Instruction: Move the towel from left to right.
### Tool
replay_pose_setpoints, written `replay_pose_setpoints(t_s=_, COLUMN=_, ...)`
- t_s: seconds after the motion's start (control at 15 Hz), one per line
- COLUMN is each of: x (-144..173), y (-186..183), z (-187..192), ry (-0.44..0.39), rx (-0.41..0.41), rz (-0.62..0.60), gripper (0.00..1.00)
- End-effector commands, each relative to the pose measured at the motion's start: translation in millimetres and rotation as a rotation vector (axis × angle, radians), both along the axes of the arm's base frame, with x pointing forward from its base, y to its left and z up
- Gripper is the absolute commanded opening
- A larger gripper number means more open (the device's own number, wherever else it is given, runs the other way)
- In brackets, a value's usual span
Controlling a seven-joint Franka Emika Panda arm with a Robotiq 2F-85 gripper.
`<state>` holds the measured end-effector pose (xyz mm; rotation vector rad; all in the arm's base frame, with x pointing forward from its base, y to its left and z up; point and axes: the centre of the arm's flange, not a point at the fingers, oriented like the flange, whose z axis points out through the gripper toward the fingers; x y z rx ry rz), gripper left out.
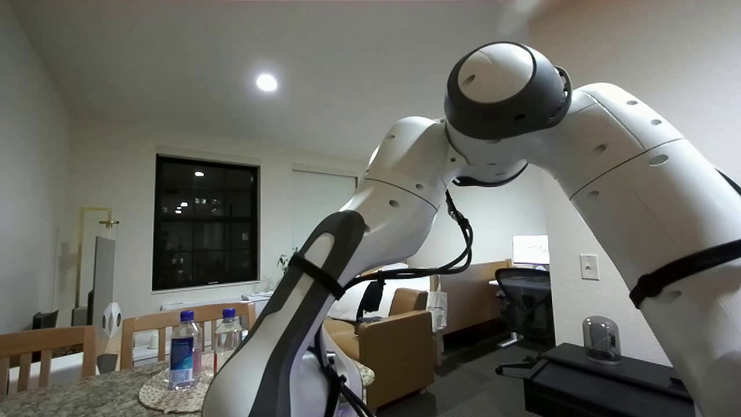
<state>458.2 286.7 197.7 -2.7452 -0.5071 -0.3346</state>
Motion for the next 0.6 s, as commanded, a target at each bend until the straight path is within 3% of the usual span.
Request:
replay_pose_setpoints(t_s=0.0, x=-3, y=-8, z=8, ry=-0.002, rx=0.054, rz=-0.011, gripper=0.4)
replay_pose_setpoints(t_s=0.27, x=-6, y=-9, z=23, ry=0.0, rx=0.076, rz=-0.025, gripper=0.13)
replay_pose_setpoints(t_s=0.53, x=-5, y=-6, z=36, ry=0.04, rx=0.131, rz=-0.009, gripper=0.08)
